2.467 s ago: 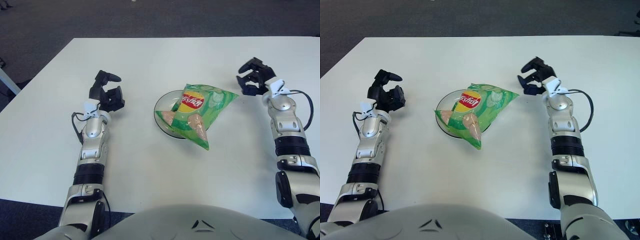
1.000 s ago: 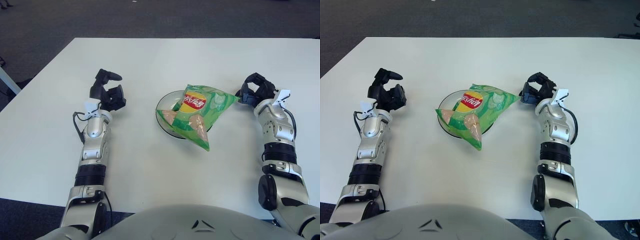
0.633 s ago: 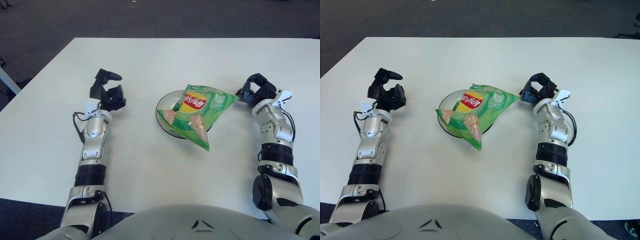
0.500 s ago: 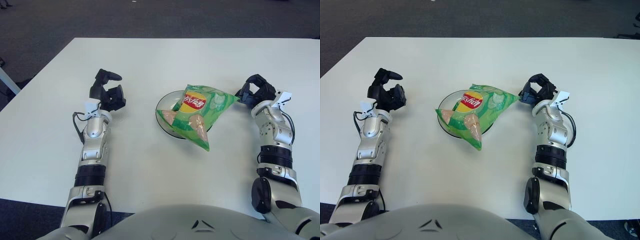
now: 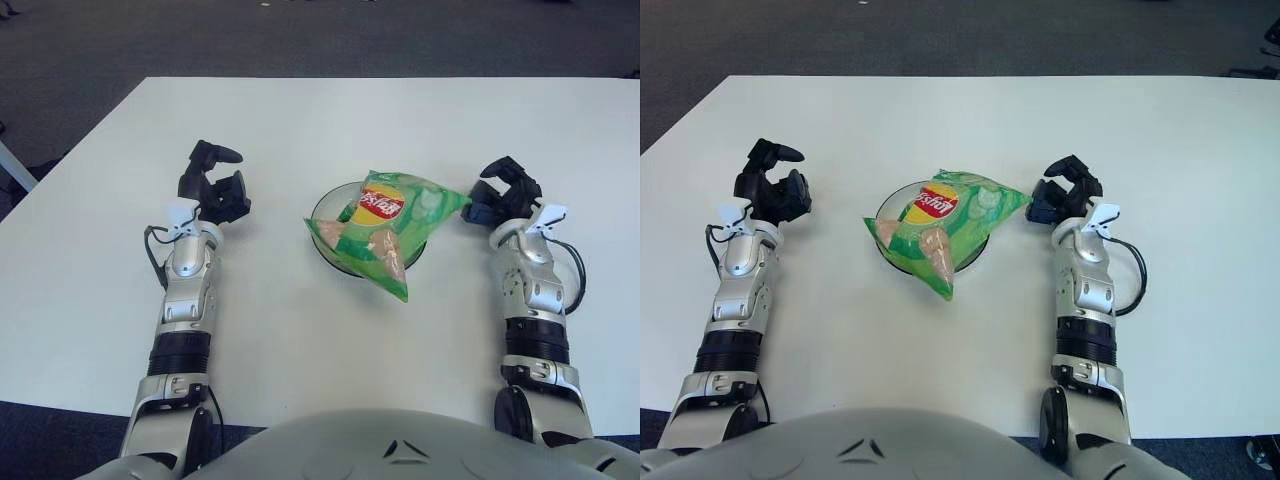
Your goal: Put the snack into the plate.
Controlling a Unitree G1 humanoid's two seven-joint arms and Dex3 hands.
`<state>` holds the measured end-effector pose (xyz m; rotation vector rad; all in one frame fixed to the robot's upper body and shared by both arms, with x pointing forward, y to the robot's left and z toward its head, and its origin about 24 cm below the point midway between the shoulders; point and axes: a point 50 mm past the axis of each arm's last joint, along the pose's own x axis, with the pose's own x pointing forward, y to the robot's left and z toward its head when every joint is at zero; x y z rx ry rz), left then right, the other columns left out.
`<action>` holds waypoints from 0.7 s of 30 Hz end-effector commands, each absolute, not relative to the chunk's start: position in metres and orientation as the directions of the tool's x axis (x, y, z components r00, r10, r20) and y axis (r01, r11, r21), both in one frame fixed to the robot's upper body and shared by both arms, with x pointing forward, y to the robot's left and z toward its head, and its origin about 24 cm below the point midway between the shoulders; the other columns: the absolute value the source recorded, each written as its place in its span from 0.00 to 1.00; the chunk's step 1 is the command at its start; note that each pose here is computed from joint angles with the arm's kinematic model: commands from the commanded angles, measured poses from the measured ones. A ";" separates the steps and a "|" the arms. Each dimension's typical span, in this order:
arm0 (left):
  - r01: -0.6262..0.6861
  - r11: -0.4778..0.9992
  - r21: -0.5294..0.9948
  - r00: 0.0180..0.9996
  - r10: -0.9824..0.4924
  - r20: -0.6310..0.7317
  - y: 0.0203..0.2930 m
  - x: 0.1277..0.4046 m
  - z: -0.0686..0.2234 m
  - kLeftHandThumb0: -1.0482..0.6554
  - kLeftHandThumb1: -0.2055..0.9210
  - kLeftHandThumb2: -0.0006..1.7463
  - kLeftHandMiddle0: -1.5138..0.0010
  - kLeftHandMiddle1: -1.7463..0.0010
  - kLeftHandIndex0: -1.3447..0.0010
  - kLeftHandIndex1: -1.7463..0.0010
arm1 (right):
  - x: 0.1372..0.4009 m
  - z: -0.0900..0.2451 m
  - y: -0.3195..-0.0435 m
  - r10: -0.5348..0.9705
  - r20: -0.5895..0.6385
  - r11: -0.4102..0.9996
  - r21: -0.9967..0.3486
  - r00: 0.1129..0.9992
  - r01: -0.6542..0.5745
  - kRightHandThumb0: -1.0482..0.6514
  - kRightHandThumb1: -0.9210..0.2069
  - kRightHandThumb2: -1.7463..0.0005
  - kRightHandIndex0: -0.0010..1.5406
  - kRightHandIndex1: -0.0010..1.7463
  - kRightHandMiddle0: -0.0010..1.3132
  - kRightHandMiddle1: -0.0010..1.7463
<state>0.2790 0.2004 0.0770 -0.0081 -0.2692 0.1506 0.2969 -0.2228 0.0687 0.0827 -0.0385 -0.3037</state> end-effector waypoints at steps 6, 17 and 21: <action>-0.182 0.981 -0.070 0.982 0.186 0.039 0.192 0.247 0.019 0.37 0.63 0.62 0.10 0.00 0.66 0.00 | 0.276 0.026 -0.223 -0.296 -0.030 0.955 0.017 0.955 0.296 0.61 0.87 0.00 0.57 1.00 0.52 1.00; -0.180 0.980 -0.082 0.982 0.185 0.049 0.190 0.246 0.020 0.37 0.63 0.62 0.11 0.00 0.66 0.00 | 0.279 0.020 -0.225 -0.273 -0.129 0.919 0.258 0.953 0.298 0.55 0.84 0.03 0.64 1.00 0.55 0.98; -0.175 0.980 -0.091 0.983 0.180 0.049 0.190 0.246 0.021 0.37 0.63 0.62 0.12 0.00 0.66 0.00 | 0.280 0.020 -0.227 -0.251 -0.162 0.886 0.358 0.954 0.294 0.35 0.70 0.12 0.83 1.00 0.56 1.00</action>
